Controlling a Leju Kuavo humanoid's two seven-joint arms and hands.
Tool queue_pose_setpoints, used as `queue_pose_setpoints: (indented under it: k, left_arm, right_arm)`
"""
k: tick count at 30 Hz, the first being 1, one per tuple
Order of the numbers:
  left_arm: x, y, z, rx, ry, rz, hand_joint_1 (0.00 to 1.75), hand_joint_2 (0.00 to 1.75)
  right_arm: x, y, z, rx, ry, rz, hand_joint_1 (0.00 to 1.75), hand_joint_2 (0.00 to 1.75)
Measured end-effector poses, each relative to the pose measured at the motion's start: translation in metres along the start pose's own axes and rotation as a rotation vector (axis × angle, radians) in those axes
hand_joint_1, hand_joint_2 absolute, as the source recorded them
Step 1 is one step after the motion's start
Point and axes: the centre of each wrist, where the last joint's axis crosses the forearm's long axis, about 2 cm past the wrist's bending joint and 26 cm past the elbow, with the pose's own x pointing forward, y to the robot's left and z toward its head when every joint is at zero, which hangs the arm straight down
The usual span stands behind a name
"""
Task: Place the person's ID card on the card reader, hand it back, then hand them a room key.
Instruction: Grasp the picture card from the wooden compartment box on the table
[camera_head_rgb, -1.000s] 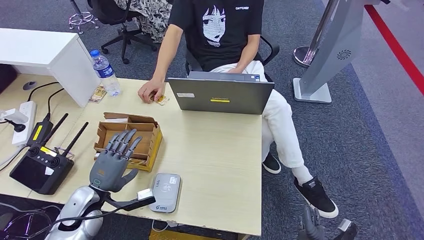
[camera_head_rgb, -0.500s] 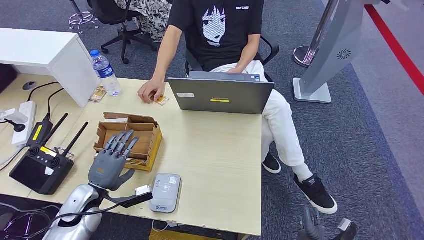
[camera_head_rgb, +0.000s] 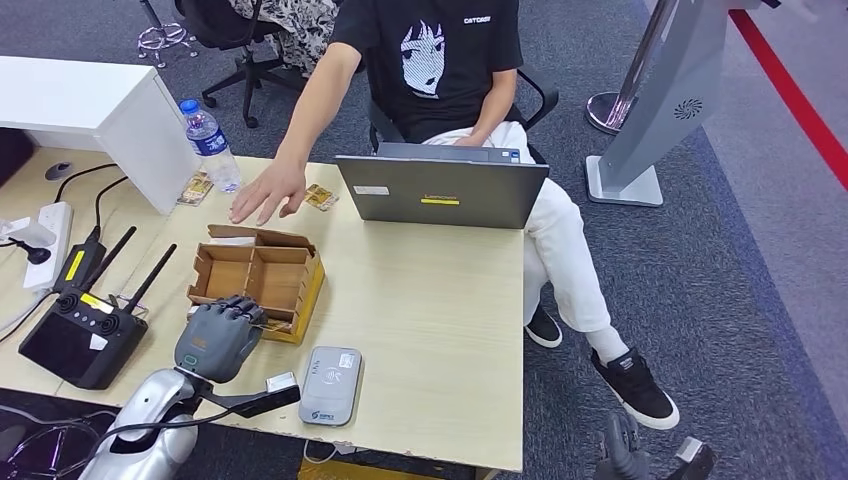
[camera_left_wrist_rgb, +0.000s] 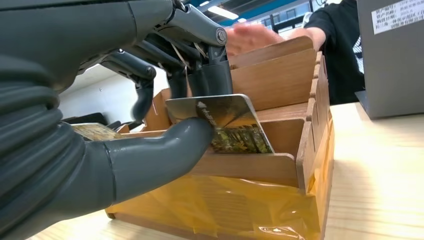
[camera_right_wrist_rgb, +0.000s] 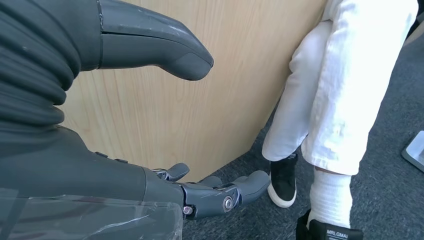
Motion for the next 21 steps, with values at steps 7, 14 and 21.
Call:
queue_pose_setpoints:
  k: [7,14,21]
  left_arm:
    - [-0.002,0.001,-0.001,-0.002,0.000,-0.003,1.72,1.75]
    - [-0.001,0.003,-0.003,0.059,-0.015,-0.020,1.75,1.75]
    - [0.009,0.040,-0.032,0.279,-0.071,-0.065,1.75,1.75]
  right_arm:
    - [0.000,0.000,0.000,0.001,-0.002,0.000,0.00,1.75]
    - [0.000,0.000,0.000,0.005,0.001,0.010,0.00,1.75]
    - [0.001,0.001,-0.001,0.006,0.005,0.014,0.00,1.75]
